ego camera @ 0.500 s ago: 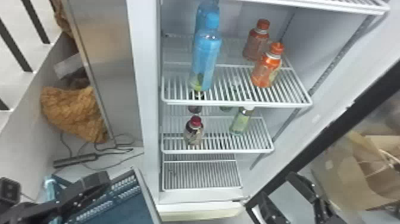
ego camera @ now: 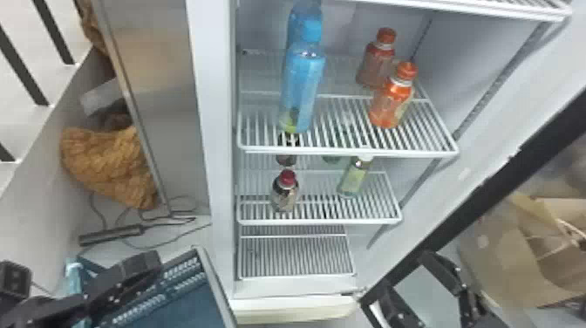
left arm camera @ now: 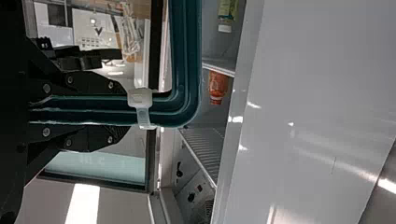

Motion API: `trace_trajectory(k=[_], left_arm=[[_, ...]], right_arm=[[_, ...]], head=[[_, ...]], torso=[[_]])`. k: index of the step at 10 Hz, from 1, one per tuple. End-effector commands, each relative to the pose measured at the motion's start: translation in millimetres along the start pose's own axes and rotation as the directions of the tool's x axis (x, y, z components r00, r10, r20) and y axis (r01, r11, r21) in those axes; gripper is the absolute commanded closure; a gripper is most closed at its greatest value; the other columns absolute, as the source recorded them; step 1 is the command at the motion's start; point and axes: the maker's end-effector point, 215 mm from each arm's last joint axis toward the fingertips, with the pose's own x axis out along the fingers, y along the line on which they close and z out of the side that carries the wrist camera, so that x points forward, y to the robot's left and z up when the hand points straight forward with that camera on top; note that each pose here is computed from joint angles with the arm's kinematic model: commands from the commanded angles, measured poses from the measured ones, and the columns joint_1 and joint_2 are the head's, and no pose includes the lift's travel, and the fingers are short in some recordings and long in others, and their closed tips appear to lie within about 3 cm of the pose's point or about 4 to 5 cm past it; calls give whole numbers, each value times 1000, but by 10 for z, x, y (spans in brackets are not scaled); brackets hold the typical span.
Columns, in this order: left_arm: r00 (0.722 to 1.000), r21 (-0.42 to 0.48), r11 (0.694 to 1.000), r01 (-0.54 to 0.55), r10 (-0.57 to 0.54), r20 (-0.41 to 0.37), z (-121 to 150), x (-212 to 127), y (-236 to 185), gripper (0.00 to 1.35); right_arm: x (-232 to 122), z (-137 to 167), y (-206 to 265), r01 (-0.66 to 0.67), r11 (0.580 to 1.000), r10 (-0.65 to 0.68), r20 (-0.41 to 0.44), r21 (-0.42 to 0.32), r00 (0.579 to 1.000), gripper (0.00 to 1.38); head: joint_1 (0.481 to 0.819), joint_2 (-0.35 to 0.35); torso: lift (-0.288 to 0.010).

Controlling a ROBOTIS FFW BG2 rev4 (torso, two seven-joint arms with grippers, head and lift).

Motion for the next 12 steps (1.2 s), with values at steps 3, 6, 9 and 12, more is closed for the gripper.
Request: trace_trajectory(k=[3,6,9,12], left_arm=[[1000,-1,1000,4,-4,1,-2,1,-8,1199],[1000,-5,1000,4,-4,3,-16,-9,-1,1199],[1000,-3,1000,2,-2,1,-8,-8,-2,1199],[1000,0,1000,-6,6,0,2,-14,8,1199]], right_arm=[[54,37,49,-14,1000,13,14,8,1000,163],[129,147,82,-25,1000,25,35,16,999,162],[236,285,193,-55,998,53,62,17,997,160],[314,580,327,-87,996,88,100,-12,991,157]], head=[[695,-154],[695,-145],[695,-117],[695,-87]], torso=[[-10],[-10],[-10],[-10]])
